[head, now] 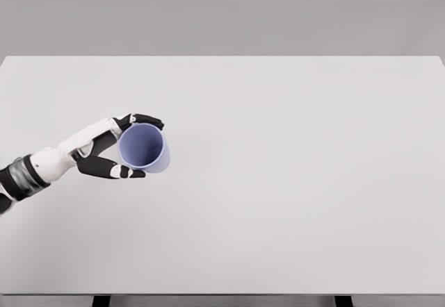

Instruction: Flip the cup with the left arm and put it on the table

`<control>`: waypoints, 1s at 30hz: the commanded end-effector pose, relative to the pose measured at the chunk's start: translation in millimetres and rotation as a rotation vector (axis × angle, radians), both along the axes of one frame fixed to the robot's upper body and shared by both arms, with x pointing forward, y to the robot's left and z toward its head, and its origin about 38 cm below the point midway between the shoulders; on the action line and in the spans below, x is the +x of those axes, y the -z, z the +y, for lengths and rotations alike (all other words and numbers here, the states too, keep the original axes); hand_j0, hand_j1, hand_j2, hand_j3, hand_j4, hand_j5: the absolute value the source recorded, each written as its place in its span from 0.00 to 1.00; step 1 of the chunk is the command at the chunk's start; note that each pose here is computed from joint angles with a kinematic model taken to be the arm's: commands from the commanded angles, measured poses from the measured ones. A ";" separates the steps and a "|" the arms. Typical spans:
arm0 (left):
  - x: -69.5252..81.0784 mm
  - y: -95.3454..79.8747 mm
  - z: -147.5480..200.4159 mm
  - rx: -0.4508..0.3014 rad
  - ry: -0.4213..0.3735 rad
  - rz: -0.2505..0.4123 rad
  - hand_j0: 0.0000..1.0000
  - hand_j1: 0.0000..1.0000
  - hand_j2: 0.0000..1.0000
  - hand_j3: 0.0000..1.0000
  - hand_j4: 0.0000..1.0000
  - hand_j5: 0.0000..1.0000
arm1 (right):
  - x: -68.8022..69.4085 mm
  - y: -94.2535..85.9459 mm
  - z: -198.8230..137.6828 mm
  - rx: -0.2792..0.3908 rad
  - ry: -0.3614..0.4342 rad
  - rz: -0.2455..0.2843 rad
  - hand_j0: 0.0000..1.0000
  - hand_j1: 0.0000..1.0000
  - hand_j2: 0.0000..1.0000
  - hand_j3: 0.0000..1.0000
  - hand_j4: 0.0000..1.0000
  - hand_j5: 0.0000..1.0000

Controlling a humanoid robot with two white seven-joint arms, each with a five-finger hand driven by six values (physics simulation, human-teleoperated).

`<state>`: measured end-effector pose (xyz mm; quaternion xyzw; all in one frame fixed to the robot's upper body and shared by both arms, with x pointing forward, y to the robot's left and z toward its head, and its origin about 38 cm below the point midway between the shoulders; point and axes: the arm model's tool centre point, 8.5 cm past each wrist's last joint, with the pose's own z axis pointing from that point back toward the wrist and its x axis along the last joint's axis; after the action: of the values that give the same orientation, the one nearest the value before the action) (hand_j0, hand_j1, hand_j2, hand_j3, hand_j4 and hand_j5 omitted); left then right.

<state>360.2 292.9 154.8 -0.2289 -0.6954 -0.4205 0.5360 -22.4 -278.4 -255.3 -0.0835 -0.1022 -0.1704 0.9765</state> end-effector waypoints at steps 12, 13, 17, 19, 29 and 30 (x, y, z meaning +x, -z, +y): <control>-6.6 8.9 -5.8 -0.021 0.008 0.029 0.84 0.84 0.84 0.84 0.84 0.84 | 0.1 0.0 0.0 0.000 0.001 0.000 1.00 1.00 1.00 1.00 1.00 1.00; -6.3 9.4 -6.5 -0.022 0.008 0.029 0.84 0.84 0.84 0.84 0.84 0.84 | 0.1 0.0 0.0 0.000 0.001 0.000 1.00 1.00 1.00 1.00 1.00 1.00; -8.0 12.5 -6.5 -0.022 0.008 0.036 0.84 0.84 0.84 0.84 0.84 0.84 | 0.1 0.0 0.0 0.000 0.001 0.000 1.00 1.00 1.00 1.00 1.00 1.00; -7.9 12.8 -6.2 -0.020 0.007 0.036 0.84 0.84 0.84 0.84 0.84 0.84 | 0.1 0.0 0.0 0.000 0.001 0.000 1.00 1.00 1.00 1.00 1.00 1.00; -10.2 17.3 -9.3 -0.021 0.014 0.043 0.90 0.90 0.90 0.90 0.90 0.90 | 0.1 0.0 0.0 0.000 0.001 0.000 1.00 1.00 1.00 1.00 1.00 1.00; -11.9 19.6 -9.2 -0.018 0.014 0.047 0.90 0.90 0.90 0.90 0.90 0.90 | 0.1 0.0 0.0 0.000 0.001 0.000 1.00 1.00 1.00 1.00 1.00 1.00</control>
<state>347.6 283.8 134.4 -0.2484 -0.6836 -0.4140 0.5474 -22.3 -278.5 -255.3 -0.0835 -0.1022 -0.1703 0.9765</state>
